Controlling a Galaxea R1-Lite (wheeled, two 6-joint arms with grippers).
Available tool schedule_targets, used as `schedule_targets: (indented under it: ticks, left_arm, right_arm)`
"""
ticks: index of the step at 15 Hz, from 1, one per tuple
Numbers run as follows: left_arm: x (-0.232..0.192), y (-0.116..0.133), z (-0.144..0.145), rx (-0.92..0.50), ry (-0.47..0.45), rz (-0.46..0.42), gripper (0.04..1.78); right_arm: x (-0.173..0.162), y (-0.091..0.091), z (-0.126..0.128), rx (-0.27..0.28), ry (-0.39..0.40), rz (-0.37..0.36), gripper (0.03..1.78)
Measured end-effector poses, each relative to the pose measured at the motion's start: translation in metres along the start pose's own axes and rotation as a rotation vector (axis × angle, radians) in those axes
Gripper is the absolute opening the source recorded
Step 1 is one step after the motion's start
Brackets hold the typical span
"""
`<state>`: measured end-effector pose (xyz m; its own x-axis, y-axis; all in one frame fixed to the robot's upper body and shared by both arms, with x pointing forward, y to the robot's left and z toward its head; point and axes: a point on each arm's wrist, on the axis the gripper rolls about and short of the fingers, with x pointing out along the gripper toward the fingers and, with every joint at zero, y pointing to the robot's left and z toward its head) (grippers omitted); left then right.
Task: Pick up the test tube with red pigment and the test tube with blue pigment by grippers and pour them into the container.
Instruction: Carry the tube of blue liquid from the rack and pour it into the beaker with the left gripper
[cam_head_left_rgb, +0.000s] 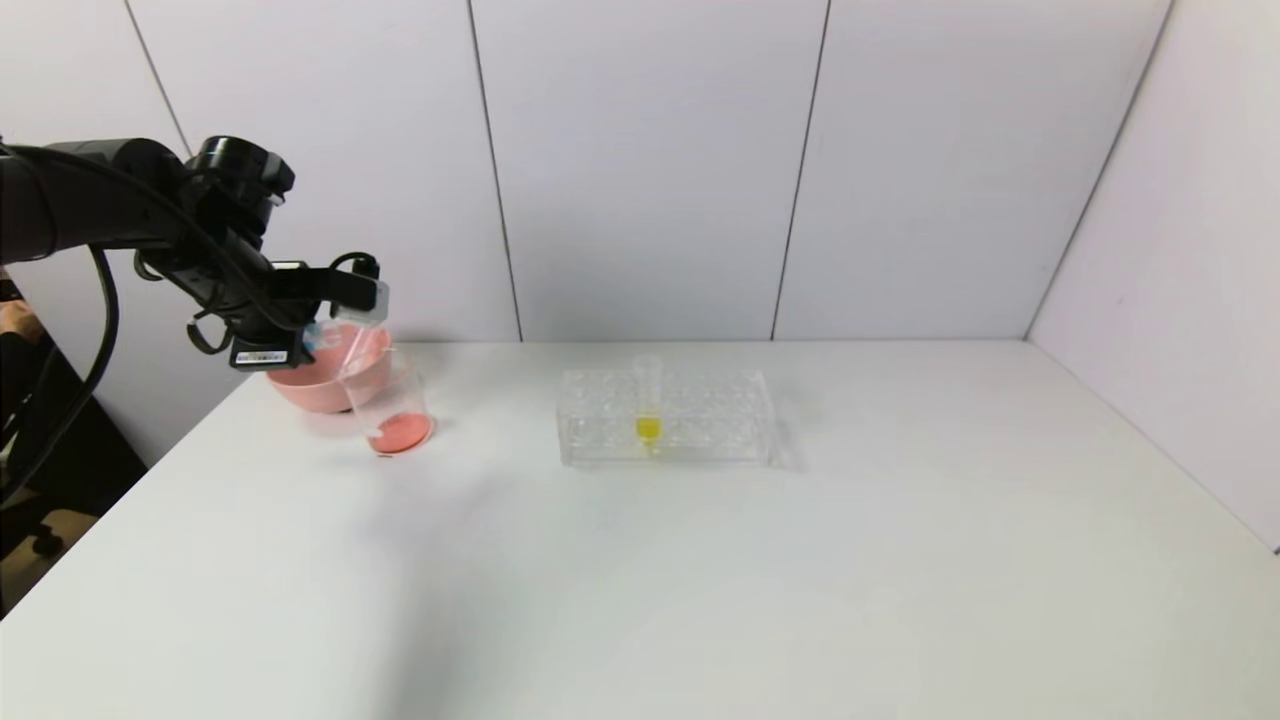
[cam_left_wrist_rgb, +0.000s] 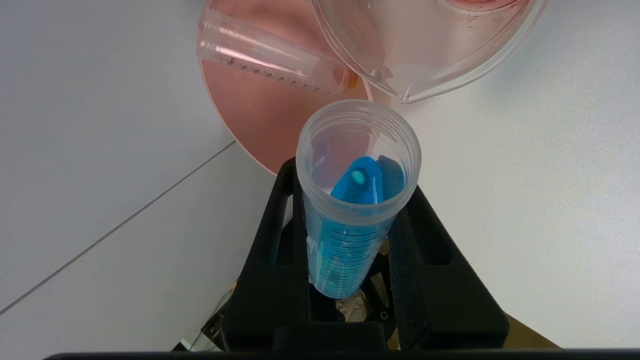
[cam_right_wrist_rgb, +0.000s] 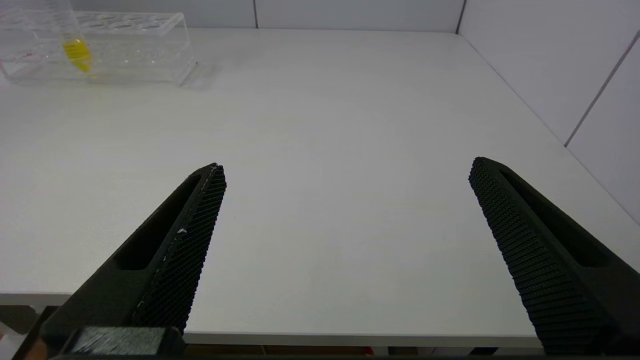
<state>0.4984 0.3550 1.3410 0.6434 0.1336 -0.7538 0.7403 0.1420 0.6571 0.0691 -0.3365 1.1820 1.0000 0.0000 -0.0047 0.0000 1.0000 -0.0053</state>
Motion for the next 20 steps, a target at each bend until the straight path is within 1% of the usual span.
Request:
schedule_targets:
  ticks: [4,7,11,20]
  left_arm:
    - [0.0018,-0.0007,0.0024,0.006,0.035,-0.001,0.46]
    - [0.0027,-0.0013,0.0034,0.009,0.042,-0.004,0.46]
    - [0.0047,-0.0022,0.0062,0.018,0.097,-0.004,0.46]
    - [0.0067,-0.0029,0.0094,0.025,0.114,-0.003,0.46]
  right_arm:
    - [0.0,0.0,0.0,0.0,0.0,0.0,1.78]
    - [0.0,0.0,0.0,0.0,0.0,0.0,1.77]
    - [0.0,0.0,0.0,0.0,0.0,0.0,1.77]
    - [0.0,0.0,0.0,0.0,0.0,0.0,1.78]
